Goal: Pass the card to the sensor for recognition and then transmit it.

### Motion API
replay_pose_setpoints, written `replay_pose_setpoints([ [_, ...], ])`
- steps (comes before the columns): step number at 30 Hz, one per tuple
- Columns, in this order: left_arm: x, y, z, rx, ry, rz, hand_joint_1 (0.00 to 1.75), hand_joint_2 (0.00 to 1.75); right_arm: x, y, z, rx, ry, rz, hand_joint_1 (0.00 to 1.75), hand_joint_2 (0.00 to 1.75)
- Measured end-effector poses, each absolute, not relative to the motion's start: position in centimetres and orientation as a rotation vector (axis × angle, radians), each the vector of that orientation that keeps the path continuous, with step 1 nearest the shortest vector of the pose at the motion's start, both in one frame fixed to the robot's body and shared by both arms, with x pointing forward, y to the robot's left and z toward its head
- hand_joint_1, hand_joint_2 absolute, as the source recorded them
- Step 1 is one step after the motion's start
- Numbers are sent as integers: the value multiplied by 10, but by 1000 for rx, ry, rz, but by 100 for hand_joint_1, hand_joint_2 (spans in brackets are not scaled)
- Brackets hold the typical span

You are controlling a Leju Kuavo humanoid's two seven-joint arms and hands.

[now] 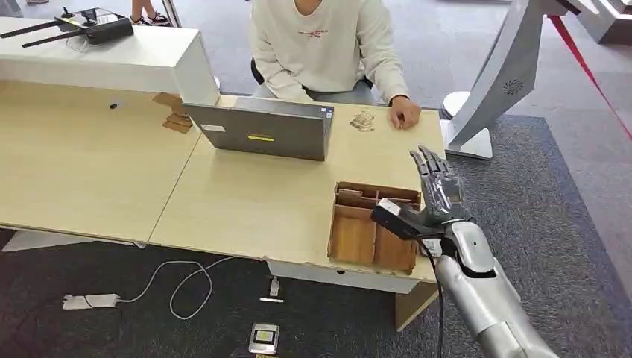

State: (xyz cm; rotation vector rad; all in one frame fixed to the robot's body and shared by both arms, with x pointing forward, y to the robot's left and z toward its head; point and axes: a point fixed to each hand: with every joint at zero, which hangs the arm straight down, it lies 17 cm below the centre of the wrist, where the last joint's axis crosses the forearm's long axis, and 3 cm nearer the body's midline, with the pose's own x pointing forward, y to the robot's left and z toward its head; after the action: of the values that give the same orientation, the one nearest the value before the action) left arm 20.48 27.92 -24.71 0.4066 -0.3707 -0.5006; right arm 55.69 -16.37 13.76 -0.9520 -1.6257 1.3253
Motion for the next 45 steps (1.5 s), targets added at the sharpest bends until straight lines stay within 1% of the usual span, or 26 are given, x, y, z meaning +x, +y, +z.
replay_pose_setpoints([
  [9,207,277,-246,409,-374,-503,0,0,568,-182,121,-963,-1543,1323,0,175],
  [24,209,275,-245,411,-376,-523,0,0,568,-193,103,-952,-1484,1329,0,175],
  [31,210,273,-245,412,-382,-527,0,0,562,-176,103,-855,-1529,1350,0,175],
  [45,211,273,-245,410,-385,-530,0,0,552,-150,117,-785,-1595,1344,0,175],
])
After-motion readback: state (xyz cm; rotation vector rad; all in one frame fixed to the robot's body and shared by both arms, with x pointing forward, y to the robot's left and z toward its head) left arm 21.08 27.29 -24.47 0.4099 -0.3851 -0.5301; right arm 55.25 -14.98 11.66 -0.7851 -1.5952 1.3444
